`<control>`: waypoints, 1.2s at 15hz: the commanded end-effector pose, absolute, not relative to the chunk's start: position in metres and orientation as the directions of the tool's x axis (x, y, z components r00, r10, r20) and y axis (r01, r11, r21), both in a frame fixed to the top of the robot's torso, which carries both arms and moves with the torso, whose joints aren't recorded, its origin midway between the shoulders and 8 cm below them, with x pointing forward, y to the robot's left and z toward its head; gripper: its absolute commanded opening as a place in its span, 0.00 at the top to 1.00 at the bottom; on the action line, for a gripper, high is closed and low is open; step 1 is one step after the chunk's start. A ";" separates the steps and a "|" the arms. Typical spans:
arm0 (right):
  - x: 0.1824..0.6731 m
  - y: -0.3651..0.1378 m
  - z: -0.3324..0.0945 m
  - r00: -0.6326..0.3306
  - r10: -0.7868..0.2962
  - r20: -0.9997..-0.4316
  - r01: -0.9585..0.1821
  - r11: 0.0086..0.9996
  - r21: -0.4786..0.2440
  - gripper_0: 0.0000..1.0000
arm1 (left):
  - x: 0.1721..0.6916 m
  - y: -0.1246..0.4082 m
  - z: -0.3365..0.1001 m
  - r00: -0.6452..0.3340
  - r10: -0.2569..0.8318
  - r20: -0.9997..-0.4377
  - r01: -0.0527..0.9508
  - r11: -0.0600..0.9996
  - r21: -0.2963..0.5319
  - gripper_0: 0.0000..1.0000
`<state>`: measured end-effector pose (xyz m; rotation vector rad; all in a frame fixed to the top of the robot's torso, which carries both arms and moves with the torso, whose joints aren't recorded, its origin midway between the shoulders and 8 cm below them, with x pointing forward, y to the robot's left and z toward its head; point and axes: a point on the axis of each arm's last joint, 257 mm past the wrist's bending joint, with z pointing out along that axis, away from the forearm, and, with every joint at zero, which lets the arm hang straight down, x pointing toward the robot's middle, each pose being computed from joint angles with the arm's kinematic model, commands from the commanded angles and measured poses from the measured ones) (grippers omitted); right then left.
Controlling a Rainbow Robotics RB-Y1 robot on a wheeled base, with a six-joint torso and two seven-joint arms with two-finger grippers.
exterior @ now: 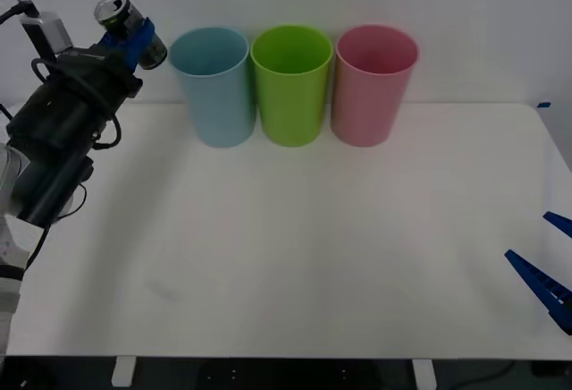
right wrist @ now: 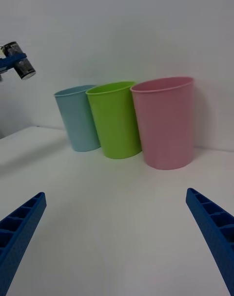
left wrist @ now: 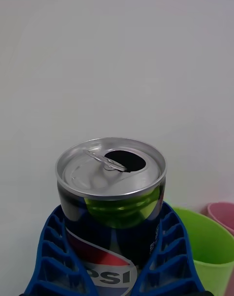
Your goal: Grasp the object on the table and drop it into the matching bin: aluminum can to the light blue bin, PET bottle to the pink bin.
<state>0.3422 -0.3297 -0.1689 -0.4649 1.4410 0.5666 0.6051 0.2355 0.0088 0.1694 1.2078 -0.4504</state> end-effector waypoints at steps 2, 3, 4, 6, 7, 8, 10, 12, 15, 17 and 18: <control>0.342 -0.330 -0.169 0.041 0.082 -0.996 -0.618 0.785 0.039 0.00 | 0.638 0.226 0.019 0.283 -0.200 -0.938 0.391 0.917 -0.078 1.00; 0.342 -0.330 -0.169 0.041 0.082 -0.996 -0.618 0.785 0.039 0.00 | 0.649 0.222 0.019 0.280 -0.173 -0.944 0.378 0.924 -0.057 1.00; 0.342 -0.330 -0.169 0.041 0.082 -0.996 -0.618 0.785 0.039 0.00 | 0.657 0.220 0.019 0.276 -0.158 -0.948 0.369 0.928 -0.047 1.00; 0.342 -0.330 -0.169 0.041 0.082 -0.996 -0.618 0.785 0.039 0.00 | 0.674 0.212 0.016 0.260 -0.122 -0.958 0.353 0.935 -0.023 1.00; 0.342 -0.330 -0.169 0.041 0.082 -0.996 -0.618 0.785 0.039 0.00 | 0.682 0.208 0.014 0.251 -0.106 -0.962 0.348 0.937 -0.012 1.00; 0.342 -0.330 -0.169 0.041 0.082 -0.996 -0.618 0.785 0.039 0.00 | 0.688 0.204 0.012 0.242 -0.090 -0.966 0.347 0.938 -0.001 1.00; 0.342 -0.330 -0.169 0.041 0.082 -0.996 -0.618 0.785 0.039 0.00 | 0.703 0.196 0.012 0.227 -0.056 -0.972 0.336 0.942 0.024 1.00; 0.342 -0.330 -0.169 0.041 0.082 -0.996 -0.618 0.785 0.039 0.00 | 0.716 0.187 0.010 0.208 -0.025 -0.978 0.326 0.944 0.045 1.00; 0.342 -0.330 -0.169 0.041 0.082 -0.996 -0.618 0.785 0.039 0.00 | 0.728 0.176 0.015 0.202 -0.005 -0.979 0.314 0.947 0.060 1.00; 0.342 -0.330 -0.169 0.041 0.082 -0.996 -0.618 0.785 0.039 0.00 | 0.729 0.168 0.017 0.206 -0.003 -0.979 0.312 0.948 0.063 1.00; 0.342 -0.330 -0.169 0.041 0.082 -0.996 -0.618 0.785 0.039 0.00 | 0.729 0.166 0.016 0.206 -0.002 -0.979 0.308 0.949 0.063 1.00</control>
